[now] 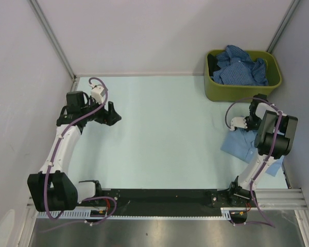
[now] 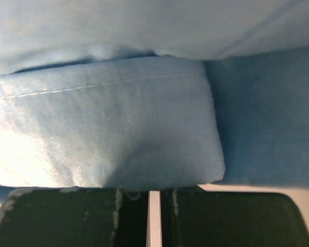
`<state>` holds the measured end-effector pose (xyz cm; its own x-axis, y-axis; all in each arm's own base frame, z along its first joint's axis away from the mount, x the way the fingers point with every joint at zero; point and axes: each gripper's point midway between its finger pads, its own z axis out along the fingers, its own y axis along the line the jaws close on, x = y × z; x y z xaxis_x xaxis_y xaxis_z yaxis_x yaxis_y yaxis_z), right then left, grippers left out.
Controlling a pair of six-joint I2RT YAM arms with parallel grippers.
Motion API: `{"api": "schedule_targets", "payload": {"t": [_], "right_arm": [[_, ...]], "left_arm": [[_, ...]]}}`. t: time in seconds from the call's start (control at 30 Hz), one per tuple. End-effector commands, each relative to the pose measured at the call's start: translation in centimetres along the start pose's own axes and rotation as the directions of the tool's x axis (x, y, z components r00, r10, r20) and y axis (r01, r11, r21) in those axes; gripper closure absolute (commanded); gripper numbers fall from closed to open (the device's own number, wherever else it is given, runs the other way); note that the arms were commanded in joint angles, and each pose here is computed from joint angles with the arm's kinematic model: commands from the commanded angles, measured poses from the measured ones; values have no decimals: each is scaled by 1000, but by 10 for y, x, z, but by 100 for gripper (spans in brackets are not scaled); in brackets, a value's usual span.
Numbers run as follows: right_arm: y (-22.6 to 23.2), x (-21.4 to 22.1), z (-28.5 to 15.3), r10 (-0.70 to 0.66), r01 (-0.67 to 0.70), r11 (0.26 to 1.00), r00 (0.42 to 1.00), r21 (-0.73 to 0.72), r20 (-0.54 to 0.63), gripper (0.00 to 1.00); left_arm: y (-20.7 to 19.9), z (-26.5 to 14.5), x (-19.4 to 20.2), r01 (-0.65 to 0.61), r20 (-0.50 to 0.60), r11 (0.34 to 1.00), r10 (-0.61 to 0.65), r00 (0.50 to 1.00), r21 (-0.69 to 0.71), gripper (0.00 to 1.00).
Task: Fold and stack the long sleeve shirts
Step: Neatly place the folded shirt to the corner
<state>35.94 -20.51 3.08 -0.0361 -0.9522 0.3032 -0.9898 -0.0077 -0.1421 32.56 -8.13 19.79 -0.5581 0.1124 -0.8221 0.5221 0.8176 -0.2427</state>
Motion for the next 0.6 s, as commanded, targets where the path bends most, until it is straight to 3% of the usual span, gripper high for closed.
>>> {"api": "schedule_targets", "payload": {"t": [0.0, 0.03, 0.07, 0.1, 0.2, 0.27, 0.33, 0.5, 0.57], "right_arm": [[-73, -34, -20, -514, 513, 846, 857, 148, -34, 100], [-84, -37, -28, -481, 479, 861, 876, 171, -31, 96], [-87, -42, -30, -456, 451, 875, 890, 176, -17, 83], [-84, -49, -33, -421, 413, 895, 907, 169, 13, 80], [-78, -59, -50, -398, 376, 908, 913, 184, 95, 80], [-70, -69, -55, -390, 362, 914, 909, 183, 146, 90], [-58, -81, -63, -394, 364, 915, 899, 175, 191, 92], [-54, -80, -50, -335, 317, 939, 930, 132, 150, 80], [-56, -75, -41, -274, 260, 959, 952, 108, 139, 53]], "left_arm": [[0, 3, -4, -23, 21, 999, 22, 1000, 29, 16], [0, 3, -4, -21, 20, 999, 21, 1000, 34, 16], [-3, 4, -3, -20, 19, 999, 19, 1000, 46, 16], [-3, 4, -3, -24, 19, 998, 23, 1000, 51, 16], [-6, 4, -3, -32, 20, 997, 31, 999, 69, 16], [-9, 6, -1, -28, 15, 996, 27, 1000, 87, 16], [-15, 13, 5, -20, -6, 993, 21, 1000, 119, 17], [-37, 27, 7, -15, -37, 984, 22, 999, 179, 17], [-38, 28, 6, -9, -38, 984, 16, 999, 180, 17]]}}
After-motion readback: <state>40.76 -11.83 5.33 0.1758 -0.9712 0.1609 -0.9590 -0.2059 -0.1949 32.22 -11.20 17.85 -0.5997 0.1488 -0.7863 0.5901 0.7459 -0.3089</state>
